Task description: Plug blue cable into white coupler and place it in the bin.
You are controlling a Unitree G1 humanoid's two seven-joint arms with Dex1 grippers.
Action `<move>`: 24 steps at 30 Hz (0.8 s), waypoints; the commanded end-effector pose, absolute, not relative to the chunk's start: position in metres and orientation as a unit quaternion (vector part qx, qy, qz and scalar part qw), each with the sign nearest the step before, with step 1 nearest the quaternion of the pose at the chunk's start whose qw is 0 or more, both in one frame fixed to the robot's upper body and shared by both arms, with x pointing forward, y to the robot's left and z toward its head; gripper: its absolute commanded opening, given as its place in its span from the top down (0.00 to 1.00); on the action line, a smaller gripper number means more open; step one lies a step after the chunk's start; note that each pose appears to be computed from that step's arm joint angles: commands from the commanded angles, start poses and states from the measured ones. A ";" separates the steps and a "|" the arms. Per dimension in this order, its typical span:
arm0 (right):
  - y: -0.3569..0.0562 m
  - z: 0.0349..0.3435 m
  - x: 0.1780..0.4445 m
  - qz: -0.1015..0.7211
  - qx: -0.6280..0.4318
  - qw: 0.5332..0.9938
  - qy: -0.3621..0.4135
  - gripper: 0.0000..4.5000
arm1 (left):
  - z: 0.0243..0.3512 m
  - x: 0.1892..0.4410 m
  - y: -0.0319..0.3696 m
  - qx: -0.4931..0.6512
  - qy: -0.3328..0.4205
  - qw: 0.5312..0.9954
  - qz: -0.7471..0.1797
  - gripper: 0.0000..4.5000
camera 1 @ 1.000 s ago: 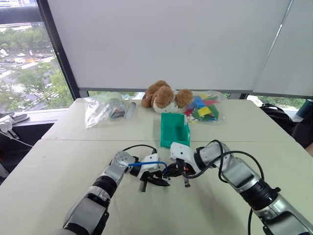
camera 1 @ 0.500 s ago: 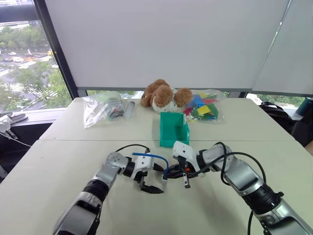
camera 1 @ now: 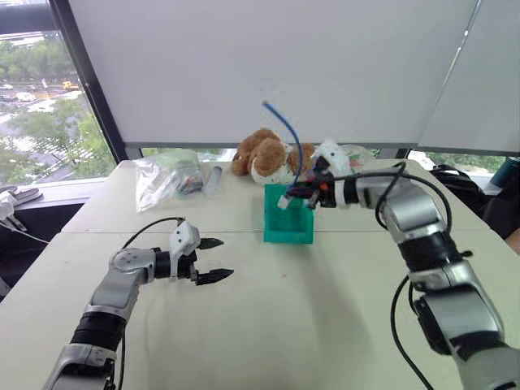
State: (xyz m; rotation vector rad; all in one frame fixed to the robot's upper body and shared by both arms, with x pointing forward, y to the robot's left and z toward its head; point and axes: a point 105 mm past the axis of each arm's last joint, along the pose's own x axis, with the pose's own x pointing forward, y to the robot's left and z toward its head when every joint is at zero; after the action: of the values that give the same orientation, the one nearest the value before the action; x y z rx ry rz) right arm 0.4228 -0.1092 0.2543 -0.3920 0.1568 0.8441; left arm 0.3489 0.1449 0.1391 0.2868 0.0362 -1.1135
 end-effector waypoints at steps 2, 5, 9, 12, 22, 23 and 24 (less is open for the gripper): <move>-0.109 0.244 0.448 0.373 -0.144 0.911 0.102 1.00 | 0.156 0.347 0.145 0.134 -0.015 0.851 -0.508 0.01; -0.109 0.229 0.459 0.353 -0.126 0.919 0.127 1.00 | 0.156 0.347 0.146 0.131 -0.016 0.857 -0.499 0.01; -0.108 0.216 0.465 0.328 -0.105 0.928 0.143 0.81 | 0.157 0.344 0.147 0.129 -0.017 0.863 -0.489 0.00; -0.107 0.218 0.468 0.319 -0.092 0.933 0.137 0.54 | 0.157 0.341 0.147 0.124 -0.013 0.866 -0.485 0.00; -0.121 0.295 0.461 0.344 -0.080 0.934 0.045 0.01 | 0.165 0.333 0.151 0.114 -0.007 0.871 -0.478 0.00; -0.126 0.300 0.458 0.350 -0.086 0.932 0.041 0.01 | 0.166 0.332 0.151 0.113 -0.007 0.871 -0.479 0.00; -0.135 0.304 0.452 0.355 -0.101 0.928 0.037 0.01 | 0.167 0.331 0.152 0.112 -0.007 0.871 -0.478 0.00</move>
State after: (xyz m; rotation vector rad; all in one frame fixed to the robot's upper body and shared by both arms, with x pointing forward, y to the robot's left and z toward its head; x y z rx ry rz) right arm 0.4607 -0.1290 0.2760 -0.1796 0.1529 0.6974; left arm 0.3336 0.1474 0.1524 0.2311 0.0367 -1.0134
